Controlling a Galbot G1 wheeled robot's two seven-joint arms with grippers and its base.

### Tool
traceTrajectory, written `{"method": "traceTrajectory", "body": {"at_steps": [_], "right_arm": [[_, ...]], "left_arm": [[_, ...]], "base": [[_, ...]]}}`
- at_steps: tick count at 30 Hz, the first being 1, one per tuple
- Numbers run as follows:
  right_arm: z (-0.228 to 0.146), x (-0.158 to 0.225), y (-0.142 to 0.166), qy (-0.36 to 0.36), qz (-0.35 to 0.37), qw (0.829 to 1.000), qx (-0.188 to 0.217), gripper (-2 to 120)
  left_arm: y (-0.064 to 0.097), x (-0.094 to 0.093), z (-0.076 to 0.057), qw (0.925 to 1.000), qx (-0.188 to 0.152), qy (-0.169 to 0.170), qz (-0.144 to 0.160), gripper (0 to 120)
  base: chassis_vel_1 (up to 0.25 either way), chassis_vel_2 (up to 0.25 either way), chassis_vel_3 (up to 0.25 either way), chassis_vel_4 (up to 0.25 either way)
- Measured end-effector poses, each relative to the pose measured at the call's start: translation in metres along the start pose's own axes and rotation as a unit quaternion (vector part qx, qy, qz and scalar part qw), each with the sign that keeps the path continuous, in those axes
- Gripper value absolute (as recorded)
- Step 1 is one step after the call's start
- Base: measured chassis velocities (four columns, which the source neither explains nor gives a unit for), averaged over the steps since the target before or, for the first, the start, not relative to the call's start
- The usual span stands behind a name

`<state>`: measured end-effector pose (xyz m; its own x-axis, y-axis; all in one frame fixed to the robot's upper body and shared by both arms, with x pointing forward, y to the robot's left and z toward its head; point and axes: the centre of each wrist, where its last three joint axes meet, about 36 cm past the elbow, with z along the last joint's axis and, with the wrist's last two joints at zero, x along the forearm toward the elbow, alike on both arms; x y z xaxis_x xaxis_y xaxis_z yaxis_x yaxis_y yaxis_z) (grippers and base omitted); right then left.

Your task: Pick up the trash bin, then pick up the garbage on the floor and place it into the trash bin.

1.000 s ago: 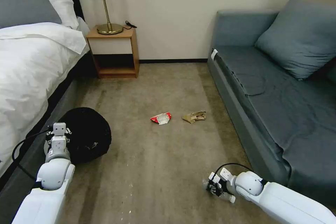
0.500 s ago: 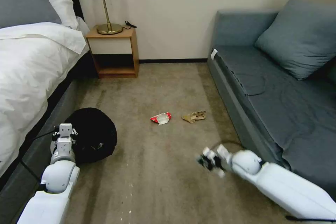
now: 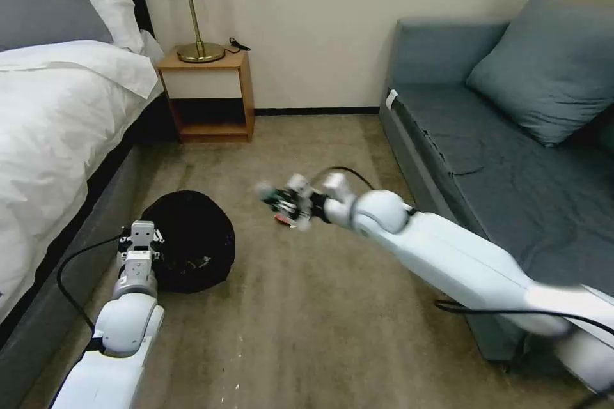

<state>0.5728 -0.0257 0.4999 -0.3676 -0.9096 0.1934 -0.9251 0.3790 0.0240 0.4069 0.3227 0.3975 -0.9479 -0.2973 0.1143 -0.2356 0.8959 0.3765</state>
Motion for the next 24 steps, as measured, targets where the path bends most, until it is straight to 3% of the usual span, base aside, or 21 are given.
{"method": "traceTrajectory", "body": {"at_steps": [6,12,18,24], "right_arm": [[0.013,-0.053,0.009,-0.021,-0.009,0.999,-0.037,17],[0.035,-0.071,0.007,-0.017,0.004,0.998,-0.054,17],[0.052,-0.081,0.003,-0.004,0.021,0.999,-0.046,17],[0.065,-0.081,0.005,0.007,0.03,0.999,-0.04,39]], "left_arm": [[0.0,-0.004,-0.003,0.9998,0.016,-0.008,0.008,5],[0.001,-0.001,-0.007,0.9993,0.028,-0.02,0.017,5],[0.002,0.005,-0.009,0.999,0.033,-0.024,0.02,5],[0.001,0.009,-0.015,0.9986,0.038,-0.031,0.02,5]], "base": [[0.0,0.0,0.0,0.0],[0.0,0.0,0.0,0.0],[0.0,0.0,0.0,0.0],[0.0,0.0,0.0,0.0]]}}
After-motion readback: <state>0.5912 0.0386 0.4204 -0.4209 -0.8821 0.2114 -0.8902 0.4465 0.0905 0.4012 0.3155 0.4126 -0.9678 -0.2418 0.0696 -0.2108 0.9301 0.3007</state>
